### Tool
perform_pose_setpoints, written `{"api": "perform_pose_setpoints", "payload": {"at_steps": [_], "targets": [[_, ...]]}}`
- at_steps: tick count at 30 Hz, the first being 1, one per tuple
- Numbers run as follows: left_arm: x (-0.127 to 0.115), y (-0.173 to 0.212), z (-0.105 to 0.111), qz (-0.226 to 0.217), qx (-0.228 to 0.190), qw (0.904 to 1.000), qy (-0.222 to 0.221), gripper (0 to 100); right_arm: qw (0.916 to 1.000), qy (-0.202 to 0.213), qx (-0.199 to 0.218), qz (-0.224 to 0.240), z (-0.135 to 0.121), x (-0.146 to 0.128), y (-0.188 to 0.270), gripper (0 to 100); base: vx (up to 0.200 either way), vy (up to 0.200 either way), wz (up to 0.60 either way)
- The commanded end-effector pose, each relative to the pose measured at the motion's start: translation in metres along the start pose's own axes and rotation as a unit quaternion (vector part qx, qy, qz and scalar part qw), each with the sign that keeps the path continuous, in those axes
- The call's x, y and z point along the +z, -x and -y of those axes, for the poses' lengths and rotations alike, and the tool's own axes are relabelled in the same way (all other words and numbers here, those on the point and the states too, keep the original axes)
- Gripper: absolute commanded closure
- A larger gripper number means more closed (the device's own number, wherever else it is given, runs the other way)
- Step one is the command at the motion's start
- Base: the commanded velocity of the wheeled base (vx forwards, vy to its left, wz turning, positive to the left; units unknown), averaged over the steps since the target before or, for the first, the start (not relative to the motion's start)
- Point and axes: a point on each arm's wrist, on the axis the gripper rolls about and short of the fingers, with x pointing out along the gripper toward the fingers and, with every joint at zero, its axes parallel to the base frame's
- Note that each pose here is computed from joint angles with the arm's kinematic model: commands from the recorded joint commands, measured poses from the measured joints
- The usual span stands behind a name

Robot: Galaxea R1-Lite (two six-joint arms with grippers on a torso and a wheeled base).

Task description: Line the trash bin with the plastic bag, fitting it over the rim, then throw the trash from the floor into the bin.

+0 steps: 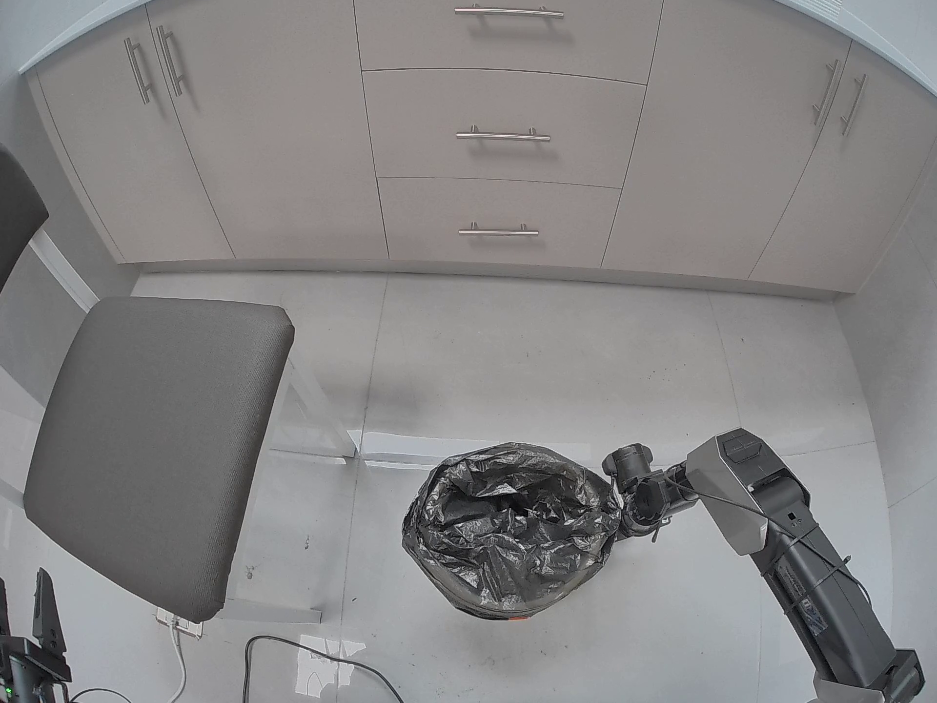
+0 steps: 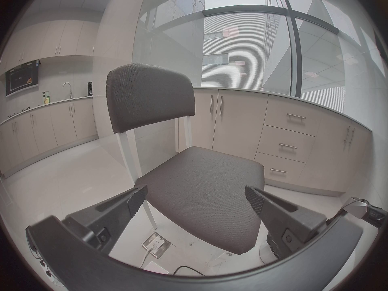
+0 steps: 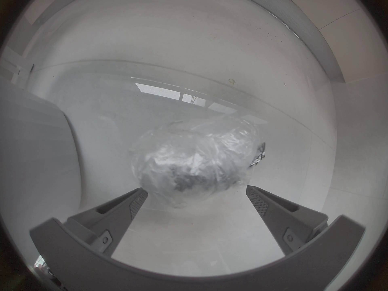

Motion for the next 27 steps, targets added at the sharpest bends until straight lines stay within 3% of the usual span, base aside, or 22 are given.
{"api": "perform_pose_setpoints", "payload": {"at_steps": [1, 14, 27], "targets": [[-0.003, 0.000, -0.001, 0.001, 0.001, 1.0000, 0.001, 0, 0.9998, -0.016, 0.000, 0.009, -0.001, 0.003, 0.002, 0, 0.000, 0.000, 0.00], [-0.003, 0.000, -0.001, 0.000, 0.001, 1.0000, 0.000, 0, 0.9976, -0.034, 0.001, 0.061, -0.001, 0.020, 0.011, 0, 0.000, 0.000, 0.00], [-0.003, 0.000, -0.001, 0.000, 0.001, 1.0000, 0.000, 0, 0.9983, -0.027, -0.002, 0.052, -0.003, 0.012, 0.004, 0, 0.000, 0.000, 0.00]]}}
